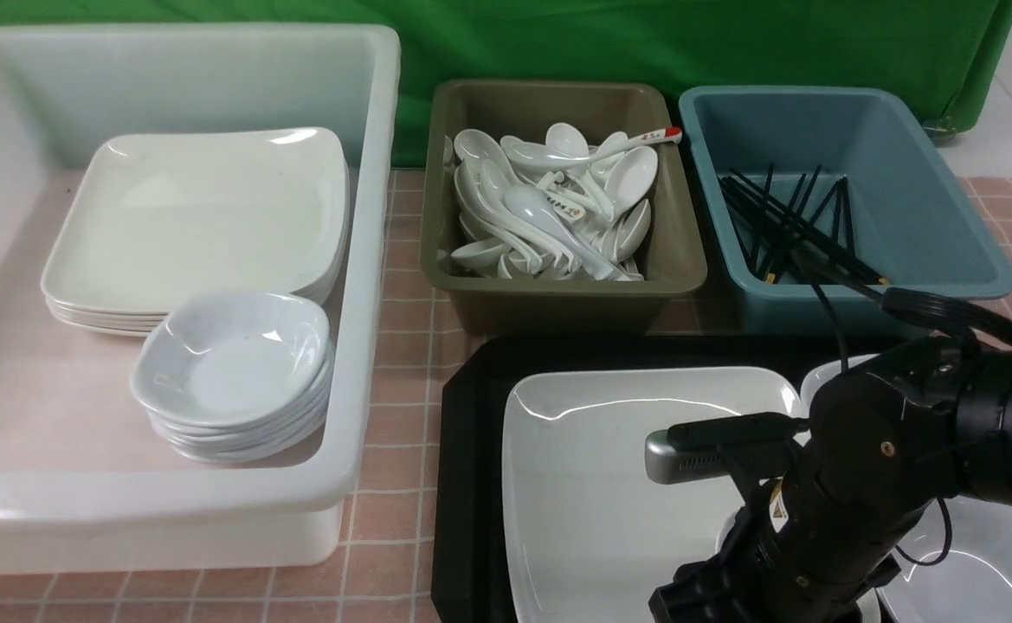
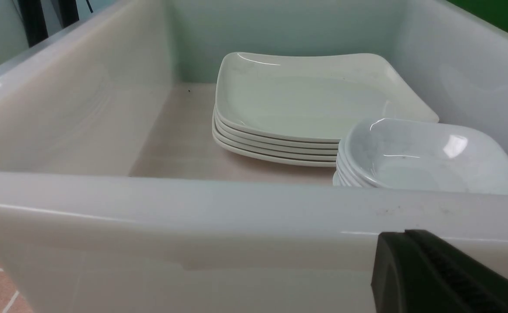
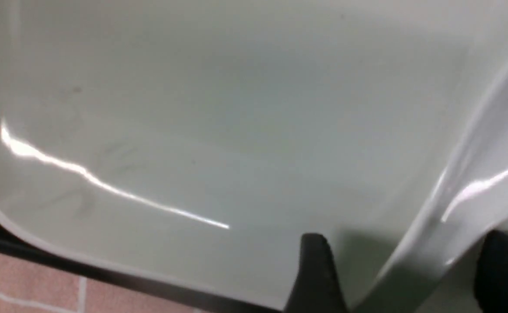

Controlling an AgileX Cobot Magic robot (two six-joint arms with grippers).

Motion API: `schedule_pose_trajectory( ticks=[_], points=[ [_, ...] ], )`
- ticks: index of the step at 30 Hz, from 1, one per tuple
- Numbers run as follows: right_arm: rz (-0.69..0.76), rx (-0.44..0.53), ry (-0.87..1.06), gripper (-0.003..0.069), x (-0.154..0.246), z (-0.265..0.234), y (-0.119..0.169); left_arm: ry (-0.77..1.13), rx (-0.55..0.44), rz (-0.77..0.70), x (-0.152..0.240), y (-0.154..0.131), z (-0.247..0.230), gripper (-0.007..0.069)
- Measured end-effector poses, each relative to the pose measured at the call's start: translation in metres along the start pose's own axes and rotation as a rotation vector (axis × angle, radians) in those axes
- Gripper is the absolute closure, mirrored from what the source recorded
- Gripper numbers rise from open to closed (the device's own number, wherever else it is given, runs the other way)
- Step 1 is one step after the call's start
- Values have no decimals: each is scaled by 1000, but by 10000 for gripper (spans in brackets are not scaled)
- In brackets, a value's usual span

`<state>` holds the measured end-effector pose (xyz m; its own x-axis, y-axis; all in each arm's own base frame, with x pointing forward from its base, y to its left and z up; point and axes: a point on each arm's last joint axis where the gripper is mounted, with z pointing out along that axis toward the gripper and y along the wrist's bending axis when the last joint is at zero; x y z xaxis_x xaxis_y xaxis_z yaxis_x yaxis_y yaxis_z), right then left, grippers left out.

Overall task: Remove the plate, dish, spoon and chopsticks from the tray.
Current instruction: Use the right arm to grab a soup spoon from the plate

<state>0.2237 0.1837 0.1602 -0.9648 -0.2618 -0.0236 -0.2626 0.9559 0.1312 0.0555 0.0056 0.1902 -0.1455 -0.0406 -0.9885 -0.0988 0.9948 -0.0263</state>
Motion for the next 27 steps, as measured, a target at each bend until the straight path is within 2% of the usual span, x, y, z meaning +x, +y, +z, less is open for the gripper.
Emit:
schedule_pose_trajectory(
  ticks=[6,8,11,12,13,14,21,27],
  points=[
    [10,-4,-17,139,-3,2,1,0,0,0,0,0,0,605],
    [21,-5,-20,194,-3,2,1,0,0,0,0,0,0,605],
    [28,-5,-19,358,-3,3,1,0,0,0,0,0,0,605],
    [28,-5,-19,370,-3,3,1,0,0,0,0,0,0,605],
    [28,-6,-22,453,-4,3,1,0,0,0,0,0,0,605],
    [29,-7,-23,468,-4,3,1,0,0,0,0,0,0,605],
    [8,-21,-41,461,-12,-13,7,0,0,0,0,0,0,605],
    [-65,-92,-210,461,-37,-71,25,0,0,0,0,0,0,605]
  ],
)
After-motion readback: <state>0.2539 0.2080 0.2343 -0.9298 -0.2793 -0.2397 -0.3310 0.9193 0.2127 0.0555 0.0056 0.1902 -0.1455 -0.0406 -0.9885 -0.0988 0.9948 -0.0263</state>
